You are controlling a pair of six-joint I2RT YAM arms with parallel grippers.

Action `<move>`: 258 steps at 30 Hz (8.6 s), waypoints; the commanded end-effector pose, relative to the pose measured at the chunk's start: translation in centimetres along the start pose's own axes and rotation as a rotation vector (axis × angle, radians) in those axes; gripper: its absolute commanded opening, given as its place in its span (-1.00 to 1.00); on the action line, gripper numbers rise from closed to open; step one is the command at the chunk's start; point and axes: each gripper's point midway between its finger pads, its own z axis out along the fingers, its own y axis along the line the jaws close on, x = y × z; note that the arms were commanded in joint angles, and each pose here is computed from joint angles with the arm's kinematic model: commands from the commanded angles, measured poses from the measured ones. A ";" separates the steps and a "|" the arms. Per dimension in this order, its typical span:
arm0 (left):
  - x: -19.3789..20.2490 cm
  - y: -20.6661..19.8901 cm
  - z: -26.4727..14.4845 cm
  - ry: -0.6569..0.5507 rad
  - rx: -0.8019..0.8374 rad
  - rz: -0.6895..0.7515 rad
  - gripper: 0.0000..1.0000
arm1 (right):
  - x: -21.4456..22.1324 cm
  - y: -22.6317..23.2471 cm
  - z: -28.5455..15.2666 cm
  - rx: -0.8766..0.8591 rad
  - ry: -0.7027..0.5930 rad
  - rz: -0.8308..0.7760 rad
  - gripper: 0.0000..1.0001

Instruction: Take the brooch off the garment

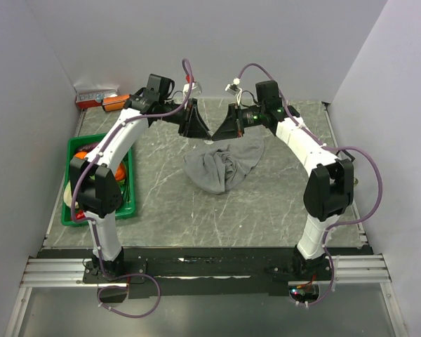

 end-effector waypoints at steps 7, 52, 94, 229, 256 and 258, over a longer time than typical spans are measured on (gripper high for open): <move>-0.7 0.6 0.3 0.025 -0.067 0.108 -0.50 | -1.3 4.0 0.2 -0.152 -0.001 -0.084 -1.00; 0.4 3.3 -2.5 0.167 -0.263 0.222 -0.58 | -1.8 4.1 -0.1 -0.088 -0.008 -0.132 -1.00; -6.8 -0.8 -7.2 -0.132 -0.156 0.138 0.39 | -1.6 2.7 -0.1 -0.016 -0.003 -0.143 -1.00; 5.7 7.5 -4.4 0.126 -0.389 -0.253 0.40 | 16.8 -23.4 -36.5 1.761 1.281 -0.132 -1.00; 5.7 7.5 -4.3 0.121 -0.392 -0.265 0.40 | 14.5 -23.7 -36.6 1.796 1.233 -0.171 -1.00; 5.6 7.4 -4.2 0.123 -0.391 -0.259 0.40 | 14.6 -24.1 -36.8 1.799 1.238 -0.168 -1.00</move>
